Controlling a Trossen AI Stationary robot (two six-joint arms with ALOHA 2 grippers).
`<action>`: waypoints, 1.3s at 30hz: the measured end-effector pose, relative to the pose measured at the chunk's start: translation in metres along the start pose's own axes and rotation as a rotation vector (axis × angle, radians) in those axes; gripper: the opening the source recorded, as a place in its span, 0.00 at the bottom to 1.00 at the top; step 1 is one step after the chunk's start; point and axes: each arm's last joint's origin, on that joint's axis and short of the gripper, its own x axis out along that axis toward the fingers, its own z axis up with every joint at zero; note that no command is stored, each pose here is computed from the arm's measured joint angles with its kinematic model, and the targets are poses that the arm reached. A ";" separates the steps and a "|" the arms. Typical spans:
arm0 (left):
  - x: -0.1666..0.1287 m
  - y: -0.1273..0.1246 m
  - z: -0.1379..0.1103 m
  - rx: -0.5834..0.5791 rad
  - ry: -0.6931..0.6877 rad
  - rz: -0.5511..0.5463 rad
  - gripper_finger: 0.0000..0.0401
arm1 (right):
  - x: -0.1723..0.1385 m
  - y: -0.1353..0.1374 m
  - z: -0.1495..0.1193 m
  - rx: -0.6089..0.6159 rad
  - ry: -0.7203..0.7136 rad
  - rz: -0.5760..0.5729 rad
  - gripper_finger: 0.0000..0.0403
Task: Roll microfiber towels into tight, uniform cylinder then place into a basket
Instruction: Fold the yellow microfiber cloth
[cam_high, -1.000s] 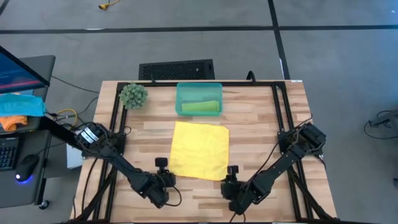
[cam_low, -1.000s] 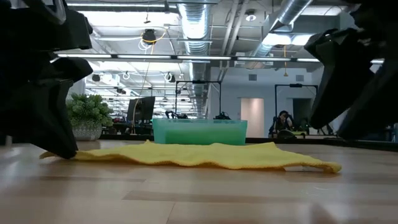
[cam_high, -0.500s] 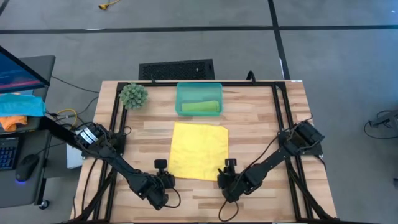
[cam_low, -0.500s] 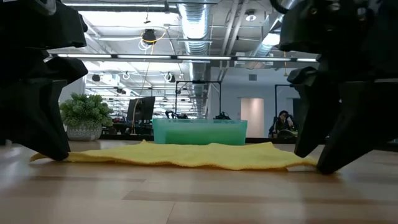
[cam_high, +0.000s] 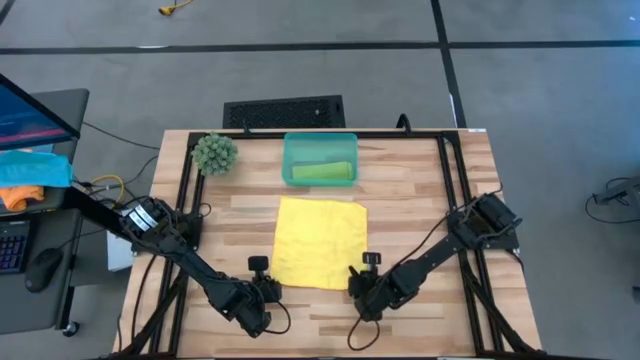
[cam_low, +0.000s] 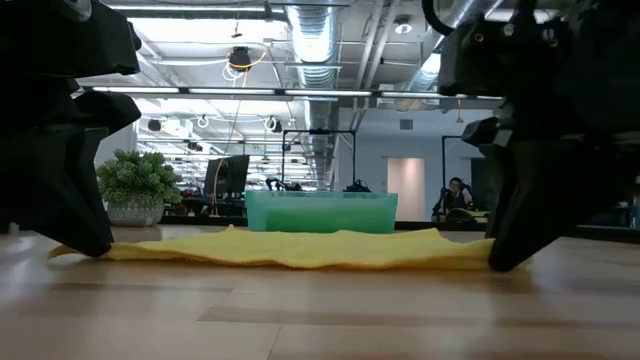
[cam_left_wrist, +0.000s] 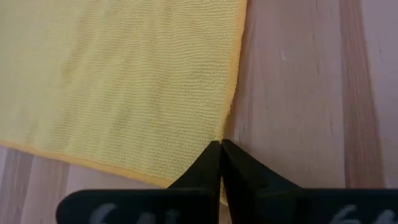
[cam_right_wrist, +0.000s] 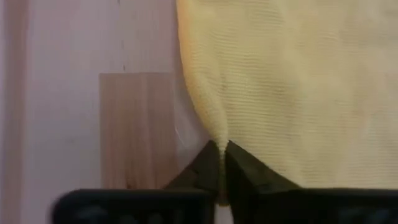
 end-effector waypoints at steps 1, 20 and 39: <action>0.000 0.000 0.000 -0.002 0.000 0.000 0.00 | 0.000 0.000 0.000 0.000 0.002 0.000 0.08; -0.041 -0.020 0.026 0.020 -0.062 -0.024 0.00 | -0.040 0.050 0.006 0.010 -0.138 0.086 0.03; -0.085 0.009 0.058 0.102 -0.127 0.330 0.00 | -0.075 0.057 0.012 -0.014 -0.091 -0.026 0.02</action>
